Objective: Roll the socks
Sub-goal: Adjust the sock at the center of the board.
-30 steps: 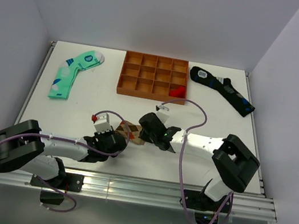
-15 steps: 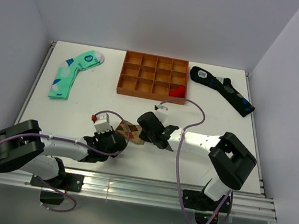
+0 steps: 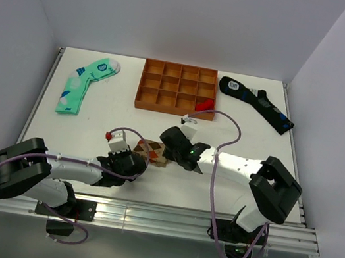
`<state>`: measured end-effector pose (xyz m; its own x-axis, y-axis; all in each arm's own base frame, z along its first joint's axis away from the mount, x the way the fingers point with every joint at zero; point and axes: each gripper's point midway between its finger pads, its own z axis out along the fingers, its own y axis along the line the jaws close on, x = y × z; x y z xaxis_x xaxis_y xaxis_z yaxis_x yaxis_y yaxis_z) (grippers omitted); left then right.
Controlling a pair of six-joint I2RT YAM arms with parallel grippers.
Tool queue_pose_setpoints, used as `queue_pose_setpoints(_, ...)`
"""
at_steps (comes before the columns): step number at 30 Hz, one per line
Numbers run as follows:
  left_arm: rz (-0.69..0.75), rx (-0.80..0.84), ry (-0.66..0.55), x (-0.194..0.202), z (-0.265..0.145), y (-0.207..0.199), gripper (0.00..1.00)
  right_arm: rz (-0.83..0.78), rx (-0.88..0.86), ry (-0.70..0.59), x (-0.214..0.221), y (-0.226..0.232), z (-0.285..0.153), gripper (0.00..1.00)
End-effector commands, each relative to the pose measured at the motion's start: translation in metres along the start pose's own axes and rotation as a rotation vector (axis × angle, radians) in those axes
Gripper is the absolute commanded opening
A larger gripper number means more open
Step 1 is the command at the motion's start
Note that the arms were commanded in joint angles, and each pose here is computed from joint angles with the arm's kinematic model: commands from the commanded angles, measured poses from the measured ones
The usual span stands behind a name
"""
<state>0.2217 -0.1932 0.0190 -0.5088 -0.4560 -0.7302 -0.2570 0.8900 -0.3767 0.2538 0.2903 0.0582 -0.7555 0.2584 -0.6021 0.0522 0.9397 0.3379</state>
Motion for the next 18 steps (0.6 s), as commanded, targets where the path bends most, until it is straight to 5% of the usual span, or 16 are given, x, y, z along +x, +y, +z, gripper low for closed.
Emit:
queue_pose_setpoints(1,0.013,-0.046,-0.020,-0.003,0.001,0.007,0.04,0.003,0.007,-0.057,-0.017,0.003,-0.008,0.01)
queue_pose_setpoints(18,0.014,-0.056,-0.020,-0.004,0.003,0.002,0.06,0.002,0.044,0.012,0.014,-0.017,0.008,0.00)
